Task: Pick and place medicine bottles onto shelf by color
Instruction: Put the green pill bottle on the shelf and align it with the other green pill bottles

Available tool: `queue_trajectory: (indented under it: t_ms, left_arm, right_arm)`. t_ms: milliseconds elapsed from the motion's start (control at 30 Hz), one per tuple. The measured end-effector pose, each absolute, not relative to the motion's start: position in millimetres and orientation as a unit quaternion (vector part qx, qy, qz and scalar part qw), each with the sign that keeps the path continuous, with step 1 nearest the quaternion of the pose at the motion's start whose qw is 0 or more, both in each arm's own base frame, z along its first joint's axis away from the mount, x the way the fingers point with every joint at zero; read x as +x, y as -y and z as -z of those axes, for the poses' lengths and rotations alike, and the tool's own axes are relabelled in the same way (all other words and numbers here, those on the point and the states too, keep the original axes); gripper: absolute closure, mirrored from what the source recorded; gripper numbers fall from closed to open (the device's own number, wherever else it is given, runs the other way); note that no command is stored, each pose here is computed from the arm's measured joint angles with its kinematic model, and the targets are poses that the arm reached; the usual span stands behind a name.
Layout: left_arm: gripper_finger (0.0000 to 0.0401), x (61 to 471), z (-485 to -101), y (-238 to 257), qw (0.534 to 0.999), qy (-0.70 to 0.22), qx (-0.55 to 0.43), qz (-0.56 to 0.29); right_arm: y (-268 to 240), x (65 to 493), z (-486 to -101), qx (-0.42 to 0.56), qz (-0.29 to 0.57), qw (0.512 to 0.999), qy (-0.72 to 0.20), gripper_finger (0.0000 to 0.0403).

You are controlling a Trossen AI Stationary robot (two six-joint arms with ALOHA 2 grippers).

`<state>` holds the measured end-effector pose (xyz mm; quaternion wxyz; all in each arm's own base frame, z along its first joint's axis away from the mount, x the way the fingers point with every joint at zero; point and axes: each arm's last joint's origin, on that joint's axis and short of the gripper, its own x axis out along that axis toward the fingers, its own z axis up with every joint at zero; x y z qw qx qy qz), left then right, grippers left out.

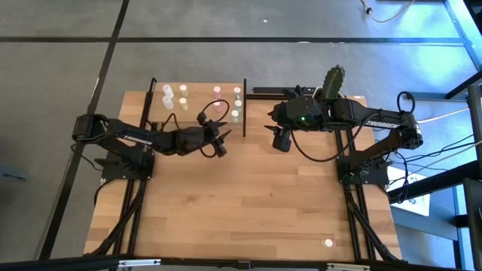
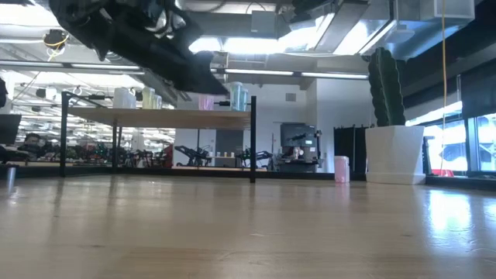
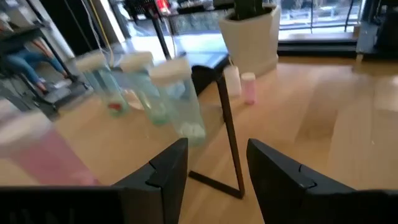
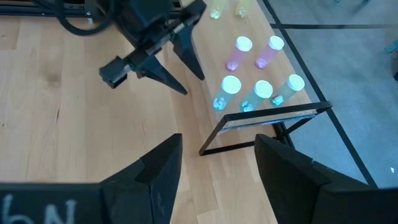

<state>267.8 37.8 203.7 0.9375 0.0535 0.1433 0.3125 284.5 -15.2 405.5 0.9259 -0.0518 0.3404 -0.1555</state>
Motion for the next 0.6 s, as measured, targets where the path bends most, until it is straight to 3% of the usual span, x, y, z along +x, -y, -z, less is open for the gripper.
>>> queue_trajectory:
  t_ms: [600]
  left_arm:
    - [0.0244, 279.3, -188.7, -60.0, 0.95, -0.125, 0.028, -0.287]
  right_arm:
    - [15.1, 284.4, -405.6, -0.052, 0.156, 0.926, -0.34, 0.0199]
